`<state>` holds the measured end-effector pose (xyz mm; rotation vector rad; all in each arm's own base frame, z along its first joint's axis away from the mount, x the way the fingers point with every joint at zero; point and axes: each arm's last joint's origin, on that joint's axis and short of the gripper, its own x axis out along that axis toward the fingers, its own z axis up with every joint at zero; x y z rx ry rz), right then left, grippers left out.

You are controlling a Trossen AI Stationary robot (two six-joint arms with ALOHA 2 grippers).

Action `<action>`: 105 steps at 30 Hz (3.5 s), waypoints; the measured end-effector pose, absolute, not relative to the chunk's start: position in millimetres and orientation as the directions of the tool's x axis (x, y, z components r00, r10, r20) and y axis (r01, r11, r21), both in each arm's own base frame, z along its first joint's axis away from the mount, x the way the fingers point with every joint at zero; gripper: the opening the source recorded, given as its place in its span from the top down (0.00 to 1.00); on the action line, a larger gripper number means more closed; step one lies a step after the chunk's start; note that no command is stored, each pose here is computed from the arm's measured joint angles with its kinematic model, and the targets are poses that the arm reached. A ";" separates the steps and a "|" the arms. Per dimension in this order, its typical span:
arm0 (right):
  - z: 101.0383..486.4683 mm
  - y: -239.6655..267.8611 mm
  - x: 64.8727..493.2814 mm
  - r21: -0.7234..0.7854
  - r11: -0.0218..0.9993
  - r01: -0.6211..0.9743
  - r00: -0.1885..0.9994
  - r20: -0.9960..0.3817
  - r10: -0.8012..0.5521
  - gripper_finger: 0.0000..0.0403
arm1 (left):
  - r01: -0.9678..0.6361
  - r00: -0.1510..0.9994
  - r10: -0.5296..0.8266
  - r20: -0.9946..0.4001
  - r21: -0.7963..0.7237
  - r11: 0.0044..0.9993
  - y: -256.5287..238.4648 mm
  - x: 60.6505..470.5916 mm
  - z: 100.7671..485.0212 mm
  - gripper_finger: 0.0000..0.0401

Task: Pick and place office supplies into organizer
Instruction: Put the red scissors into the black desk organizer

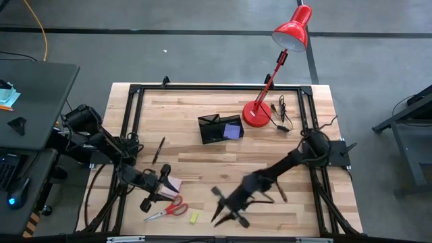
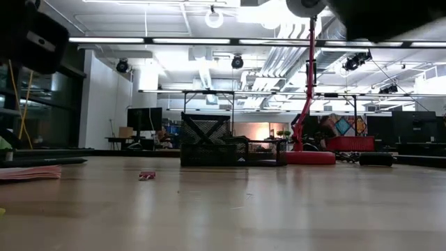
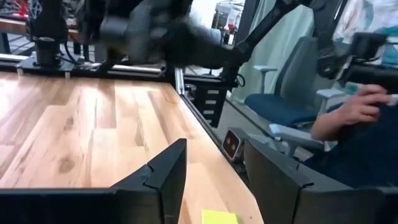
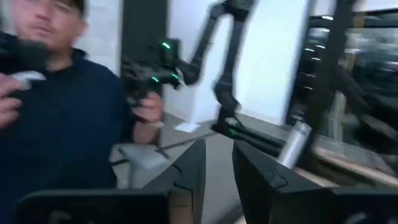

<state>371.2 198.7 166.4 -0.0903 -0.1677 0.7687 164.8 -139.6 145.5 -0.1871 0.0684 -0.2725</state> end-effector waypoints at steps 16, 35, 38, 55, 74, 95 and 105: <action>151.2 134.8 235.5 -0.015 0.938 -0.347 0.927 0.145 0.346 0.74 | 0.287 0.929 -0.314 -0.195 -0.155 0.945 -163.6 187.6 154.7 0.62; 156.5 76.3 145.4 0.035 0.987 -0.159 0.985 0.066 0.157 0.73 | 0.036 0.935 -0.101 -0.340 -0.190 0.981 -160.7 191.2 145.2 0.62; 157.0 73.2 141.0 0.043 0.988 -0.148 0.988 0.054 0.145 0.73 | 0.005 0.923 -0.088 -0.375 -0.217 0.976 -159.4 189.8 141.4 0.62; 169.2 55.1 113.4 0.025 0.994 -0.103 0.995 0.012 0.103 0.73 | -0.022 0.876 -0.036 -0.481 -0.114 0.993 -173.6 204.9 161.2 0.62; 169.3 31.6 101.6 -0.008 1.000 -0.016 1.000 -0.009 0.016 0.73 | -0.094 0.874 0.016 -0.485 -0.137 0.986 -171.2 204.0 159.4 0.62; 173.4 8.3 102.7 -0.025 0.997 0.076 0.996 0.039 -0.075 0.73 | -0.096 0.870 0.017 -0.493 -0.136 0.986 -170.9 203.5 158.6 0.62; 173.2 8.3 102.7 -0.018 0.997 0.079 0.996 0.037 -0.079 0.73 | -0.134 0.806 -0.105 -0.583 -0.353 0.926 -172.9 199.9 153.2 0.62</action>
